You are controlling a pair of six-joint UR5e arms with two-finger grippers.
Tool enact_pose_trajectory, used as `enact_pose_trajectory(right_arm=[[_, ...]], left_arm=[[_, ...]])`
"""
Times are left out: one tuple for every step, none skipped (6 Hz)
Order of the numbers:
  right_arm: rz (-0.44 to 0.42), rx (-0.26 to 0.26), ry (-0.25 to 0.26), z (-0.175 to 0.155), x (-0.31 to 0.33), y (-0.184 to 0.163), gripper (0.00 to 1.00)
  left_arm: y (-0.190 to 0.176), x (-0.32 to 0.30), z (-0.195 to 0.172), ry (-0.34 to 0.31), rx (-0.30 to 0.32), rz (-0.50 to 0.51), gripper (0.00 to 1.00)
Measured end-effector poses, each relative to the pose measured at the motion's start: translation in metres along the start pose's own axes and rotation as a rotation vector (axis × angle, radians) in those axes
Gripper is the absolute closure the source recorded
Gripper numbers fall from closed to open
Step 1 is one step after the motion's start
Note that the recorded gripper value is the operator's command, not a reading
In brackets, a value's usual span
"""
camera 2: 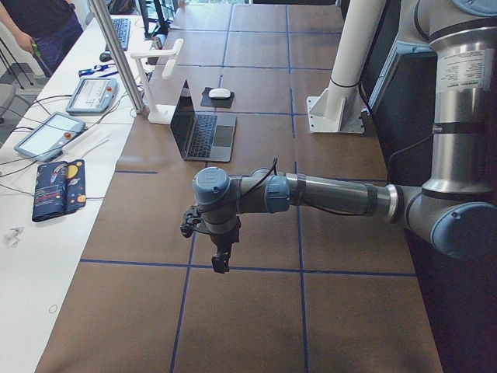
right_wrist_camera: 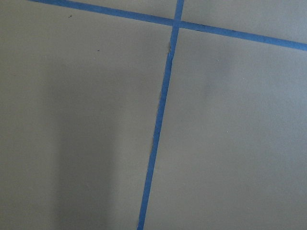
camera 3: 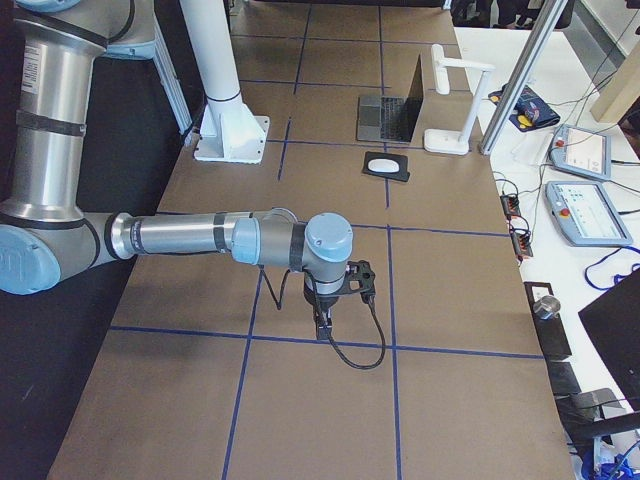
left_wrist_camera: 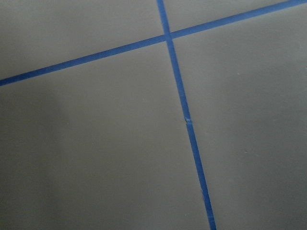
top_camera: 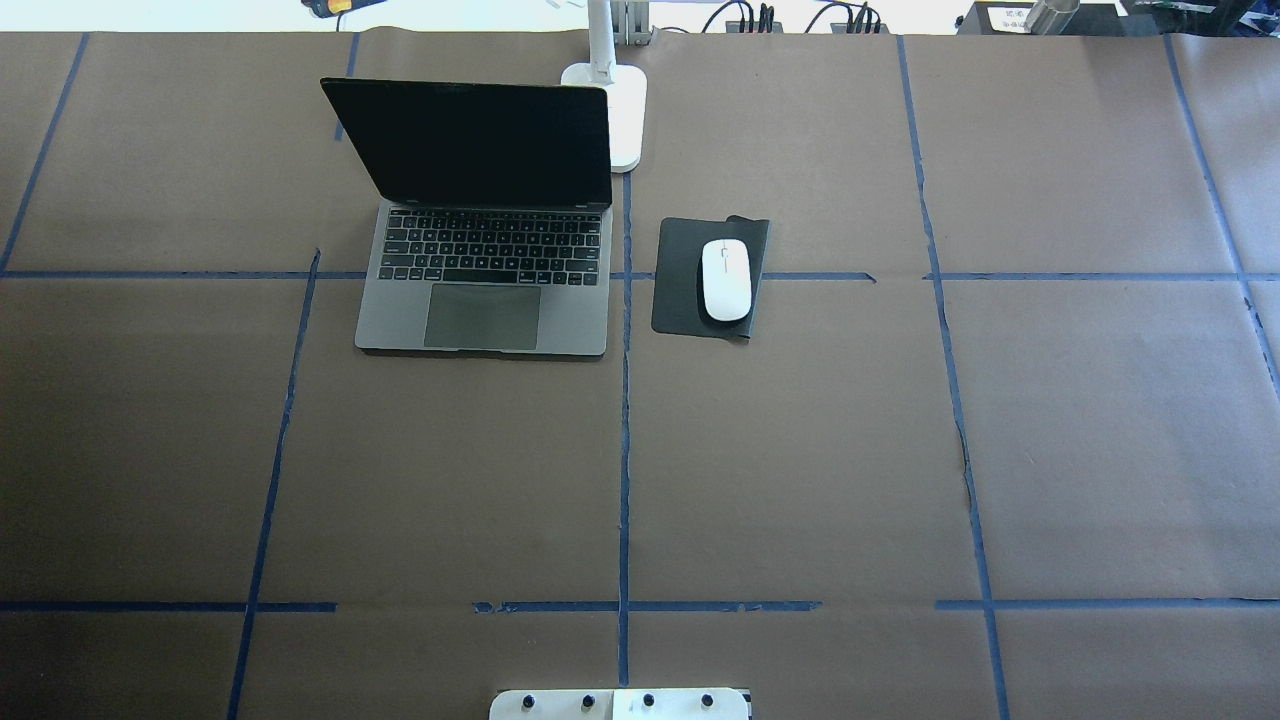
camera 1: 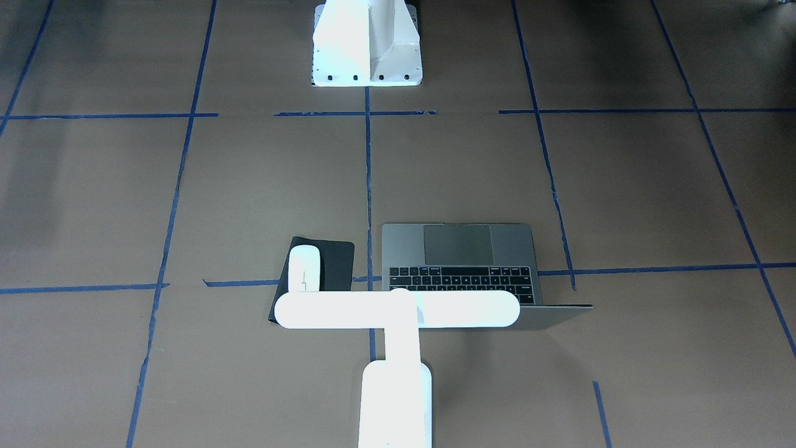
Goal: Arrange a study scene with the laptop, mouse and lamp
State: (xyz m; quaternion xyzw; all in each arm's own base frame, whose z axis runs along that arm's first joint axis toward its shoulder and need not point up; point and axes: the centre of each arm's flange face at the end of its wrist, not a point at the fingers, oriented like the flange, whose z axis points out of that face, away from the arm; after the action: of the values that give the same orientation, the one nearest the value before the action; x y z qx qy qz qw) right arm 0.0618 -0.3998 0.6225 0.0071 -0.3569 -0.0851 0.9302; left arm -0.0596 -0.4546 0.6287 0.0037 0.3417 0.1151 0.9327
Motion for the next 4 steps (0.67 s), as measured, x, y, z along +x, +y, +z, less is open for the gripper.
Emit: enact_pose_trajectory(right_arm=[[-0.001, 0.001, 0.000, -0.0002, -0.0001, -0.0001, 0.00], [-0.001, 0.001, 0.001, -0.0002, -0.0001, -0.0001, 0.00], [-0.002, 0.001, 0.001, -0.0003, -0.0001, -0.0001, 0.00], [-0.001, 0.001, 0.000, -0.0002, -0.0002, -0.0001, 0.00]], left_arm=[[0.0030, -0.0017, 0.0035, 0.004, -0.006, -0.006, 0.00], [0.0032, -0.0010, 0.0028, 0.005, -0.005, -0.028, 0.00], [0.0017, 0.0018, 0.0007, 0.001, -0.001, -0.053, 0.00], [0.0003, 0.0036, 0.0007, -0.002, -0.001, -0.059, 0.00]])
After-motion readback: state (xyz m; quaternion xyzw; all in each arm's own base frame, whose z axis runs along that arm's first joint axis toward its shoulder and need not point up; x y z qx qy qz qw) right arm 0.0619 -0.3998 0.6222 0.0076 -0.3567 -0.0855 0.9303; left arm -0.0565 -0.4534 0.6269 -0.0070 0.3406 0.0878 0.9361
